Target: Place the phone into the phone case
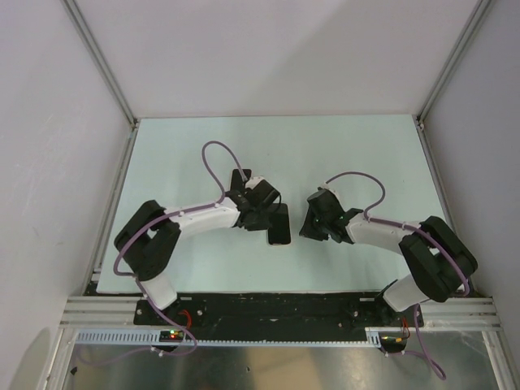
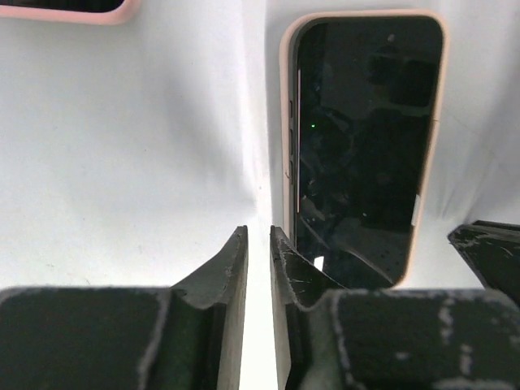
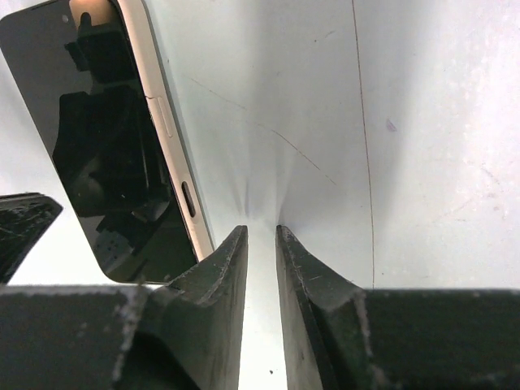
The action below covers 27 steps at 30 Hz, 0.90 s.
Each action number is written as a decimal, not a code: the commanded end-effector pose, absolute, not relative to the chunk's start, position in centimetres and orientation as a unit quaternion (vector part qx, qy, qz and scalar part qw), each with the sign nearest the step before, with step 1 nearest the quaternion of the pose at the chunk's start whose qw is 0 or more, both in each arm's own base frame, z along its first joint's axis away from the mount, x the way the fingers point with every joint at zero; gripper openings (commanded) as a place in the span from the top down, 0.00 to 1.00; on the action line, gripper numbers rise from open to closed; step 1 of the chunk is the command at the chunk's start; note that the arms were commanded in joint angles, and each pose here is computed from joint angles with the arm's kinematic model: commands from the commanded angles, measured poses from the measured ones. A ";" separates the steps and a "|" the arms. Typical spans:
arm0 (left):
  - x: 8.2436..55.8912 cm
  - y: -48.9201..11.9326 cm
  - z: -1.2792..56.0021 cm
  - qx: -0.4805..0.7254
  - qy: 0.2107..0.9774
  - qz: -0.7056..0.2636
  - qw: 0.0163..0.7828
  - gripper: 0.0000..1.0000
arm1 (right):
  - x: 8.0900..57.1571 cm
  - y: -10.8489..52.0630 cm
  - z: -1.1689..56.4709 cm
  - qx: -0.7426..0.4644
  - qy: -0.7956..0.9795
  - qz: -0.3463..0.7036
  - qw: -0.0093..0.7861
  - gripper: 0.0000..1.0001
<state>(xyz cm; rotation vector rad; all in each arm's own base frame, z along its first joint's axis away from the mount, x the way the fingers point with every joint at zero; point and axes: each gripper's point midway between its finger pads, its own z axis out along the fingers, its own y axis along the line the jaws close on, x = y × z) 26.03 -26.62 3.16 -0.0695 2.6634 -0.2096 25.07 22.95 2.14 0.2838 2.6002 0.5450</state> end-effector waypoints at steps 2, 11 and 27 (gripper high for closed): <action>26.2 -27.0 6.1 -0.029 0.958 -0.118 0.258 0.79 | 25.0 22.9 3.1 0.092 0.942 0.215 0.239 0.74; 25.5 -28.8 6.5 -0.030 0.958 -0.162 0.235 0.73 | 24.8 24.1 3.4 0.086 0.938 0.244 0.232 0.74; 25.0 -30.4 3.9 -0.026 0.963 -0.177 0.200 0.74 | 24.6 24.6 2.7 0.083 0.940 0.248 0.221 0.74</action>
